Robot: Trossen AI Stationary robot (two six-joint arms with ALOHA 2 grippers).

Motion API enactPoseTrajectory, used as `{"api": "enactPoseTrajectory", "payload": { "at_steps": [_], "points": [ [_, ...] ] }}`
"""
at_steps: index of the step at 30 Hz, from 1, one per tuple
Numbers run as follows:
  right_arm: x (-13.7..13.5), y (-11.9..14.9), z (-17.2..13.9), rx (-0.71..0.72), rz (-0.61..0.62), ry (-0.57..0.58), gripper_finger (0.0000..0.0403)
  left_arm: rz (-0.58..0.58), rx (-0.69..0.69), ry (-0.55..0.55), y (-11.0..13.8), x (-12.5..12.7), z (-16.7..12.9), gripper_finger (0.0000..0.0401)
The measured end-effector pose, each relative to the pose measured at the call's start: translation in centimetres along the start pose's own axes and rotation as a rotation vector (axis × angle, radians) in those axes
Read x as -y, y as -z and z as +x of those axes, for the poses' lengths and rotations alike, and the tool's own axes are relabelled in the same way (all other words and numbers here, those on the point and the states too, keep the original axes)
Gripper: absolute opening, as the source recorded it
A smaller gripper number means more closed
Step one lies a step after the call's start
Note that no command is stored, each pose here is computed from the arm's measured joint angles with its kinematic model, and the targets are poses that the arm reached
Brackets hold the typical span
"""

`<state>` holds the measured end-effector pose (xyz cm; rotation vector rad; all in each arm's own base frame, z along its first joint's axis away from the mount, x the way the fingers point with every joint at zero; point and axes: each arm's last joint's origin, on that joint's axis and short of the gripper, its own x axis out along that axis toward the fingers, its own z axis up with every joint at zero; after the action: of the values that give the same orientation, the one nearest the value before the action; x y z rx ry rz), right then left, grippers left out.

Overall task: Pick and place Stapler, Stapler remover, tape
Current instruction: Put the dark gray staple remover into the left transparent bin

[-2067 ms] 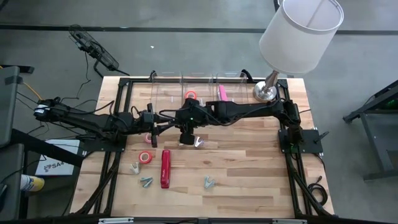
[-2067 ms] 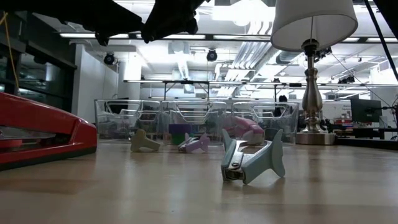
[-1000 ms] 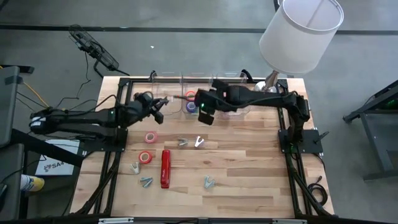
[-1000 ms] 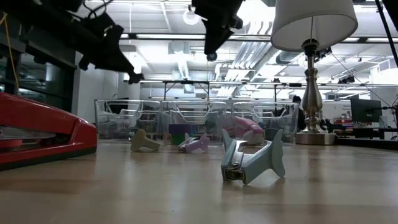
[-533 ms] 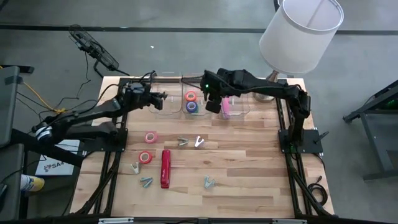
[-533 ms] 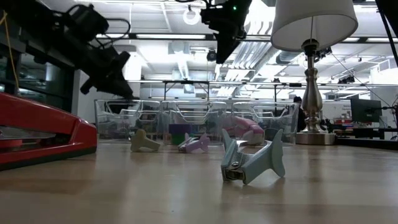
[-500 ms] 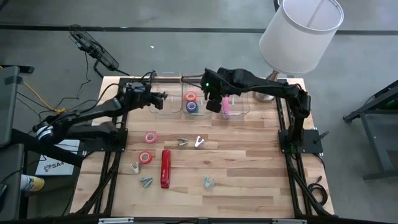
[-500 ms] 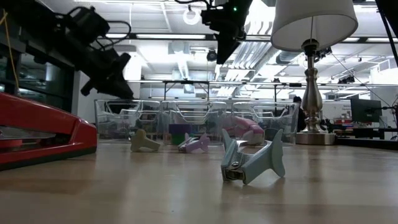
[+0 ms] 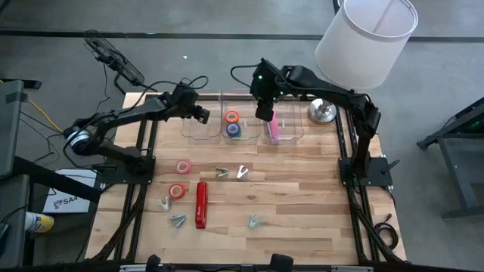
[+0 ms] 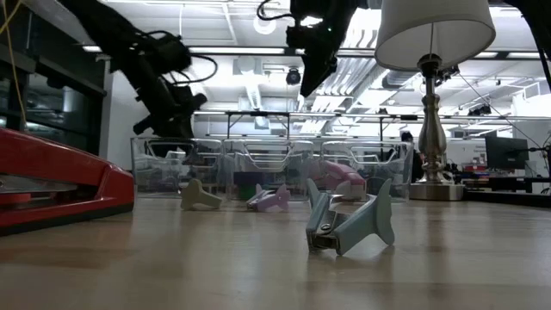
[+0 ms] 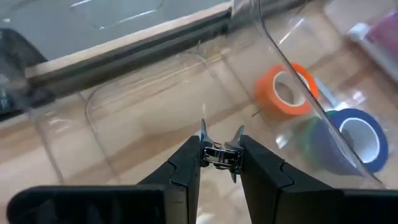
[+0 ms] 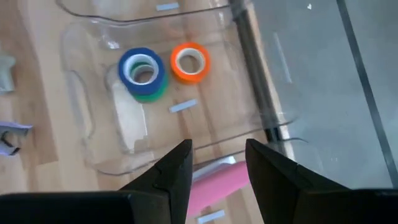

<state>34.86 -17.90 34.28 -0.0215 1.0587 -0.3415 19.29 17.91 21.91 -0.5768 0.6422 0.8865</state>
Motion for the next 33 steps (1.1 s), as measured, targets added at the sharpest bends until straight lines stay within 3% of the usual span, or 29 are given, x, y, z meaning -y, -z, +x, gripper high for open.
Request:
{"api": "enactPoseTrajectory", "payload": {
  "at_steps": [8,14,23,33],
  "points": [
    [3.1,0.7,0.1,0.013,0.061,0.035,0.014,0.107,-0.161,-0.082,-2.7,0.8,2.6,0.0084],
    [4.5,1.2,0.1,0.005,0.101,0.055,0.014,0.102,-0.28,-0.115,-4.2,-0.2,3.8,0.0101],
    [5.0,1.3,0.1,0.015,0.157,0.066,0.014,0.095,-0.287,-0.105,-4.8,-1.9,4.0,0.0106],
    [4.9,1.2,0.1,0.026,0.171,0.068,0.014,0.119,-0.289,-0.112,-4.8,-1.9,4.4,0.0107]
  ]
}}
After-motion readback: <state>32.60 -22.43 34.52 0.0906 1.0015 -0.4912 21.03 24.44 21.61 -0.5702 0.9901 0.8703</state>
